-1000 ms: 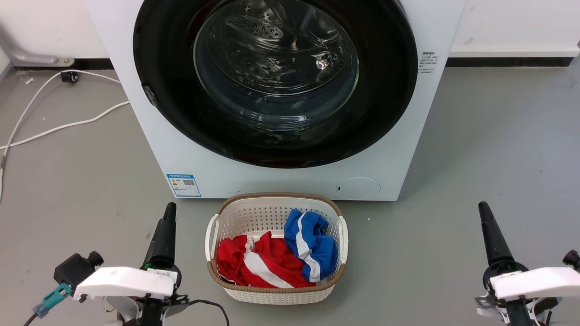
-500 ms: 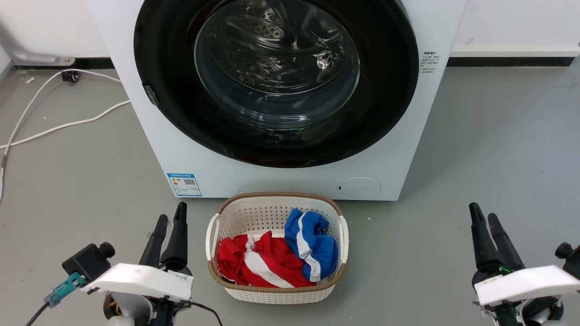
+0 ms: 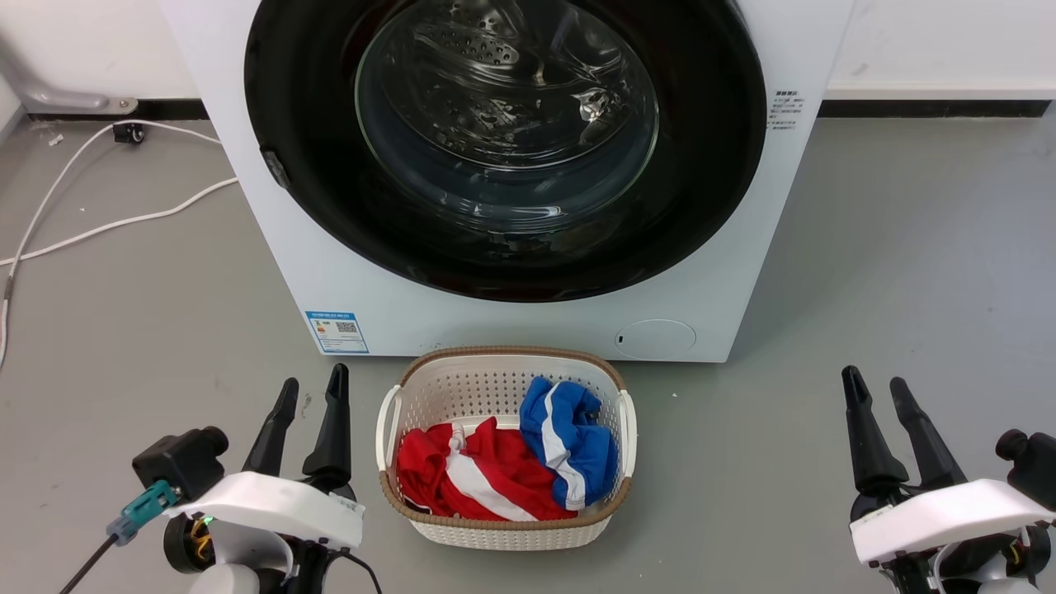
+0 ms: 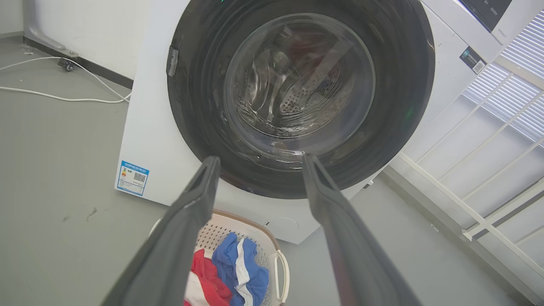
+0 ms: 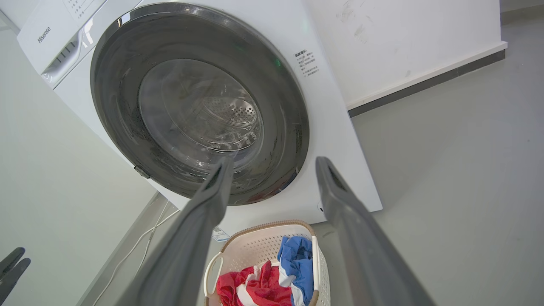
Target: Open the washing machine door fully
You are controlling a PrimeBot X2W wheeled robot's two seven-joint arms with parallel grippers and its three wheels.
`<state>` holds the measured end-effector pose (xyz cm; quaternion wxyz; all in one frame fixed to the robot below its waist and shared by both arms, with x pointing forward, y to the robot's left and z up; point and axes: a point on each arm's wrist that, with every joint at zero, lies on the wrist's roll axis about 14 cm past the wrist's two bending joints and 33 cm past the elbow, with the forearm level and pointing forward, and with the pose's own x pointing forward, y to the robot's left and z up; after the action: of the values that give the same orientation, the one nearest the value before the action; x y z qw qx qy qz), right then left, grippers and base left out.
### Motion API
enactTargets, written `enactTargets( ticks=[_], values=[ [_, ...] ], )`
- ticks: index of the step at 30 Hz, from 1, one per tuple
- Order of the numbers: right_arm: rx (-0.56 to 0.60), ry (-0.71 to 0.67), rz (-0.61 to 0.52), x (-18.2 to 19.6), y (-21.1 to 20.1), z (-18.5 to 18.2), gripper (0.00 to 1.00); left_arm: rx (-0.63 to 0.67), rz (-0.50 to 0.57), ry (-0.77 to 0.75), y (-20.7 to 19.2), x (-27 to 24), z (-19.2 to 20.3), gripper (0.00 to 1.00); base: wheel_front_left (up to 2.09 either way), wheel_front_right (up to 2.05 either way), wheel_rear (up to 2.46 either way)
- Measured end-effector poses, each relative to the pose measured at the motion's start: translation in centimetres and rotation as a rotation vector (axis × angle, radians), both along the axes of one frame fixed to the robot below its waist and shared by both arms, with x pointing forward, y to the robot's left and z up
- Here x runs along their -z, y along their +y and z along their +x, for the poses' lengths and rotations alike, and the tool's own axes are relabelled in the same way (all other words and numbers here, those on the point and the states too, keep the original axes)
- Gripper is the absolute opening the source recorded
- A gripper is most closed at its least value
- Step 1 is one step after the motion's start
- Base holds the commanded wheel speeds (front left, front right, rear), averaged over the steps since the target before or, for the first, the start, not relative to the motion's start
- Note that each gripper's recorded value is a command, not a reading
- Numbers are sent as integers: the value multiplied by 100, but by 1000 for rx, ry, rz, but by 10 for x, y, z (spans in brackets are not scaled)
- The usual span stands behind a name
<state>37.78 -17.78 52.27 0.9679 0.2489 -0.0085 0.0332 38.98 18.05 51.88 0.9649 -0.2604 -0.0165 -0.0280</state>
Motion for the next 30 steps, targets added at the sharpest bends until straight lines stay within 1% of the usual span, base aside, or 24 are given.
enactTargets(
  ticks=[3,13,30],
  values=[
    [-8,-4,-31,-2,2,1,100,2,50,1,0,2,0,100,0,0,0],
    [-19,-15,-146,-5,6,0,100,4,168,-11,-1,2,1,100,0,0,0],
    [-22,-12,-306,-4,6,-3,100,10,319,-36,-2,3,2,100,0,0,0]
  ],
)
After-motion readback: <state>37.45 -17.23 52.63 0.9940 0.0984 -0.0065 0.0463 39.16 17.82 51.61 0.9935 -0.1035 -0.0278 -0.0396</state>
